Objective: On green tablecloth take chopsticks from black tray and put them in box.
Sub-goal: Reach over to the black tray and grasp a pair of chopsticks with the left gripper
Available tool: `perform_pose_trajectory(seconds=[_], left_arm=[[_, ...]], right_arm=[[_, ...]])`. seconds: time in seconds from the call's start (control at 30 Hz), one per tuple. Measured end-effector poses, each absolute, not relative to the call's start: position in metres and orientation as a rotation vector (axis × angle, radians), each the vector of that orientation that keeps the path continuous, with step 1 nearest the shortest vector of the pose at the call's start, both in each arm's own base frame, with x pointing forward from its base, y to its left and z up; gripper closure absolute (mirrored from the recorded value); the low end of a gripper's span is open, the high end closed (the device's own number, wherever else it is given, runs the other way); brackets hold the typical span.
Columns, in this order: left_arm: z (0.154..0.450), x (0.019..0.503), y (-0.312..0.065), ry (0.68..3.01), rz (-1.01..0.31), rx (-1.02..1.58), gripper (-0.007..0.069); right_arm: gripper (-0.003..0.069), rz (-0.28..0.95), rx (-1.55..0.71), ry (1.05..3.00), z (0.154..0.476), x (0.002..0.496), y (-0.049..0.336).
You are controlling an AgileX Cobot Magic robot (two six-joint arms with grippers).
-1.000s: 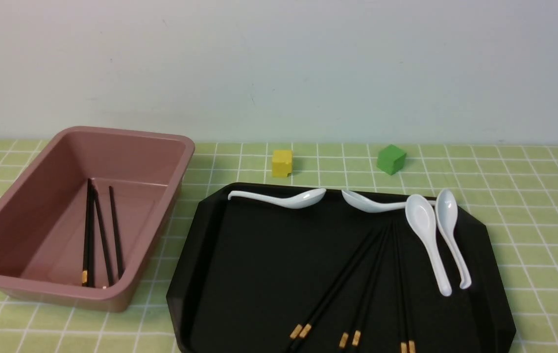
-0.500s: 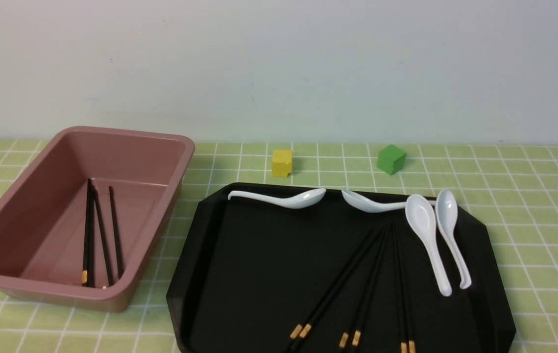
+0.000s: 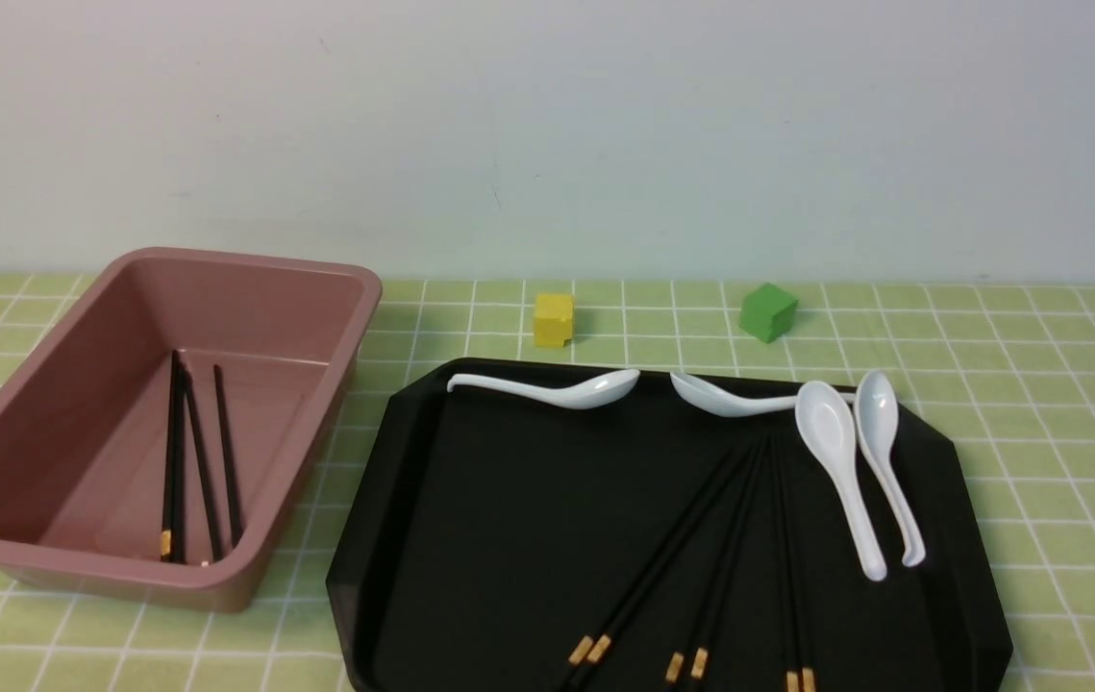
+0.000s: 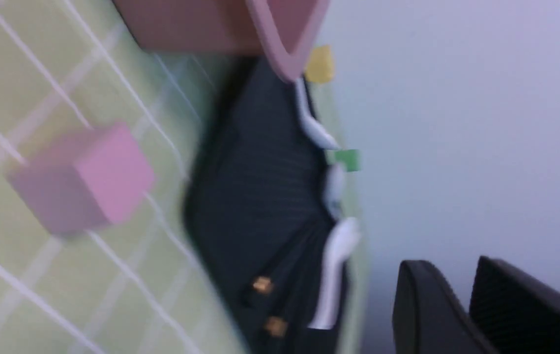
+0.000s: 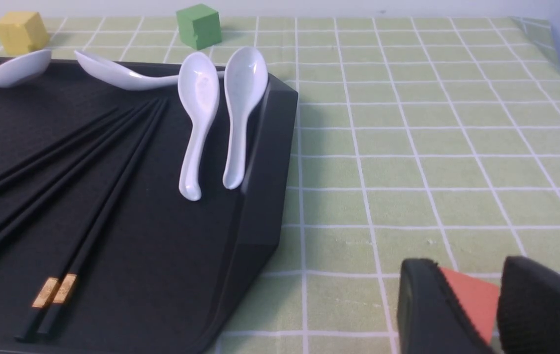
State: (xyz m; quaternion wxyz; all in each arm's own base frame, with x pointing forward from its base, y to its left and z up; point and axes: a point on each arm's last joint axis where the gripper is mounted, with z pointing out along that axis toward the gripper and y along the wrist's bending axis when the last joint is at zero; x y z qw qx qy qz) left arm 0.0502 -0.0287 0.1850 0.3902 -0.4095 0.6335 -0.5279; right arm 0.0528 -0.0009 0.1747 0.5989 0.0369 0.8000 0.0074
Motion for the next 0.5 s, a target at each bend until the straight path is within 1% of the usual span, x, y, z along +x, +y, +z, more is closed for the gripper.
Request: perform_pose_trajectory(seconds=[0.03, 0.07, 0.2, 0.27, 0.3, 0.4, 0.43, 0.5], left_arm=[[0.189, 0.051, -0.028, 1.533, -1.431, -1.117, 0.0459], [0.192, 0.052, -0.027, 1.462, -1.492, -1.174, 0.0459], [0.199, 0.054, -0.020, 1.250, -1.626, -1.322, 0.0459], [0.201, 0.055, -0.016, 1.197, -1.618, -1.335, 0.0459], [0.203, 0.056, -0.009, 1.113, -1.564, -1.340, 0.0459], [0.209, 0.056, 0.002, 1.008, -1.497, -1.342, 0.0459], [0.214, 0.055, 0.003, 0.988, -1.484, -1.325, 0.0459], [0.236, 0.051, 0.007, 0.946, -1.432, -1.229, 0.0459]], right_arm=[[0.0419, 0.017, 0.085, 1.855, 0.175, 0.053, -0.001], [0.0419, 0.017, 0.085, 1.855, 0.175, 0.053, -0.001], [0.0419, 0.017, 0.085, 1.855, 0.175, 0.053, -0.001], [0.0419, 0.017, 0.085, 1.855, 0.175, 0.053, -0.001], [0.0419, 0.017, 0.085, 1.855, 0.175, 0.053, -0.001], [0.0419, 0.017, 0.085, 1.855, 0.175, 0.053, -0.001], [0.0419, 0.017, 0.085, 1.855, 0.175, 0.053, -0.001], [0.0419, 0.017, 0.085, 1.855, 0.175, 0.053, -0.001]])
